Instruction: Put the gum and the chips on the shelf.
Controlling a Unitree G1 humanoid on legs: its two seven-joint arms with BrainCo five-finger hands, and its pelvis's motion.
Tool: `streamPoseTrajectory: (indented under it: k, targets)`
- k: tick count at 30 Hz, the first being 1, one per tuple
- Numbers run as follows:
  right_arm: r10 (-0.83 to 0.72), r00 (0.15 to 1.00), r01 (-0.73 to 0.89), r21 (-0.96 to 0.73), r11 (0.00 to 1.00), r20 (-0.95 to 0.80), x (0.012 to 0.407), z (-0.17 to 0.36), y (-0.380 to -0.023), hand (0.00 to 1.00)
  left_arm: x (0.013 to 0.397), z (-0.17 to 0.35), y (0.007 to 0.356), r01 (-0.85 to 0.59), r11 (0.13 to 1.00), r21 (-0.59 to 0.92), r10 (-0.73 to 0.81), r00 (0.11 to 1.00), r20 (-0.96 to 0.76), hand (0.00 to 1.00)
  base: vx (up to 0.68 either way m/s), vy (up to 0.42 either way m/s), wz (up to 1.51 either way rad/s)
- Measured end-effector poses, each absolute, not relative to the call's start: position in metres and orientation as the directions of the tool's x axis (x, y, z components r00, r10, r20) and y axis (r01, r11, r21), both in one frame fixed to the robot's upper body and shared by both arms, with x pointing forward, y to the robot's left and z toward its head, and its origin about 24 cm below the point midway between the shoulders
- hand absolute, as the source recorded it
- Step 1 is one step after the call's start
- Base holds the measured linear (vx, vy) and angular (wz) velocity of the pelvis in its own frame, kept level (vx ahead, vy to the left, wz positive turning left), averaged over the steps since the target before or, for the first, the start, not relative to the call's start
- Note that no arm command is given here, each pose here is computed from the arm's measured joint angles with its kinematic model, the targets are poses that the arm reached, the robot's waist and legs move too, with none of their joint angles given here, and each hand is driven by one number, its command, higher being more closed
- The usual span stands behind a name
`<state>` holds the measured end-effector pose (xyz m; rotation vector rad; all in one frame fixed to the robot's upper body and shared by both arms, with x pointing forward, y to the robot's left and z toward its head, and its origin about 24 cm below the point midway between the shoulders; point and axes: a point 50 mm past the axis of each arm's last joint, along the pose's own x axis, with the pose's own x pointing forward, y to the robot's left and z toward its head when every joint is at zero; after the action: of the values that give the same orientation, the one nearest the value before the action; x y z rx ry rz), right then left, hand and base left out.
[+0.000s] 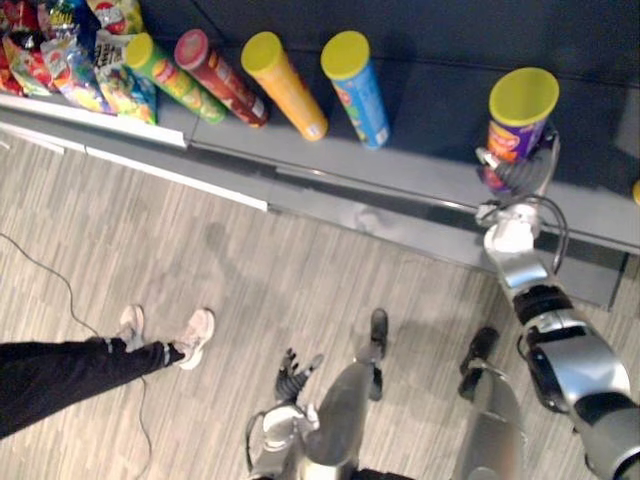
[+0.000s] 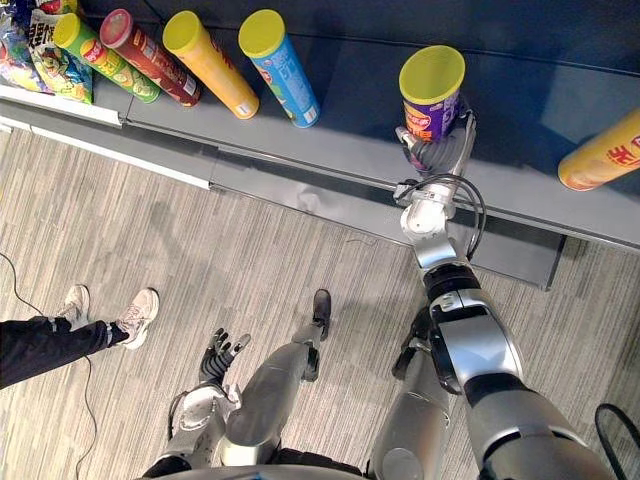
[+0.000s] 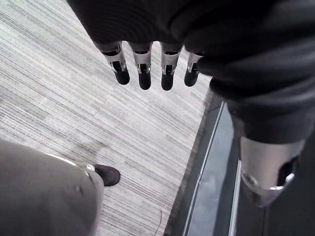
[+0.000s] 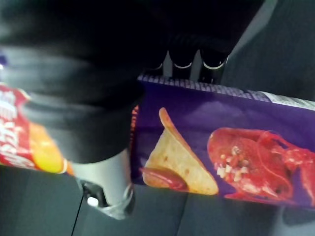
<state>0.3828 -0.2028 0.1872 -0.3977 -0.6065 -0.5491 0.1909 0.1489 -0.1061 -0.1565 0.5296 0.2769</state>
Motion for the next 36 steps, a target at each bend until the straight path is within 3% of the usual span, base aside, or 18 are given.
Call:
streamPoseTrajectory:
  k: [32,33,36]
  targets:
    - [-0.301,0.704,0.56,-0.242,0.792,0.643,0.3877,0.1954,-0.1933,1.0,0.1948,-0.1039,0.1442,-0.278,0.957,-0.076,0.203,0.836,-0.51,0.0,0.02,-0.046,0.02]
    - [-0.302,0.703,0.561,-0.241,0.792,0.644,0.3878,0.1962,-0.1932,0.0,0.1949,-0.1038,0.1439,-0.277,0.958,-0.076,0.201,0.837,-0.509,0.0,0.02,-0.039,0.0]
    - [-0.304,0.705,0.563,-0.244,0.789,0.641,0.3881,0.1961,-0.1938,0.0,0.1958,-0.1027,0.1432,-0.274,0.958,-0.079,0.199,0.841,-0.504,0.0,0.02,-0.04,-0.03]
